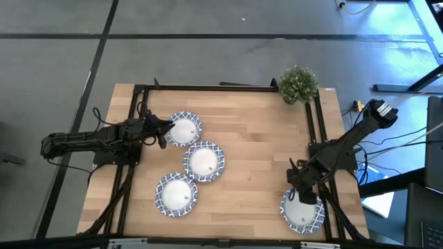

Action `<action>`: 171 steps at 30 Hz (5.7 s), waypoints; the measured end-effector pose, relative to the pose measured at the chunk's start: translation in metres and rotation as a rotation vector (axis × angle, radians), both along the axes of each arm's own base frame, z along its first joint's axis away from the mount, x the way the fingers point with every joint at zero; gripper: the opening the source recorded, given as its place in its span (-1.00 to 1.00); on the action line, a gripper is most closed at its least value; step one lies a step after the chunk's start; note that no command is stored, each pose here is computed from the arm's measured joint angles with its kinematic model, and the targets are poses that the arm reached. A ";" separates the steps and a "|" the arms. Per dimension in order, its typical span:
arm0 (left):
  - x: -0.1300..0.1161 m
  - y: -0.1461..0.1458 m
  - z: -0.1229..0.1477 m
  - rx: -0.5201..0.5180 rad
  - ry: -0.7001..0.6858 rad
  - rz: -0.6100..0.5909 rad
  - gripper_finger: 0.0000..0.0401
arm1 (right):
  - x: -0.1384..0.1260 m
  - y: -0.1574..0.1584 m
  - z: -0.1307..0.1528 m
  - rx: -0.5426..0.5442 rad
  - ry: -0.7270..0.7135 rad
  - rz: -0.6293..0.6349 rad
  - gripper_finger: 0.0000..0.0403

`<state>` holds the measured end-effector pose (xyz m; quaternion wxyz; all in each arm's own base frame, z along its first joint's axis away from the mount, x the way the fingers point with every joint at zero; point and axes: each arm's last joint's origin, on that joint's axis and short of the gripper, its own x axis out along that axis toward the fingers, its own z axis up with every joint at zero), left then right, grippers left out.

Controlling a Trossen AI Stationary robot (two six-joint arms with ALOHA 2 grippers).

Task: Nest bowls inside each other
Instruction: Stack the white patterned bowl on top of the other white patterned bowls

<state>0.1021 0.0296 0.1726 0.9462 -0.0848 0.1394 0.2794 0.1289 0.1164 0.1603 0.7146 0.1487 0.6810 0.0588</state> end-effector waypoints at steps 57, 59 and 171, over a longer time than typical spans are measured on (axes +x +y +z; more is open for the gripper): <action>0.000 0.000 0.000 -0.005 -0.002 -0.008 -0.66 | 0.047 -0.018 0.012 0.049 -0.237 0.041 -0.95; 0.000 0.000 0.000 -0.005 -0.002 -0.008 -0.66 | 0.052 -0.022 0.016 0.045 -0.261 0.046 -0.94; 0.000 0.000 0.000 0.011 0.006 0.009 -0.66 | 0.310 -0.163 0.053 -0.214 -0.512 0.140 -0.38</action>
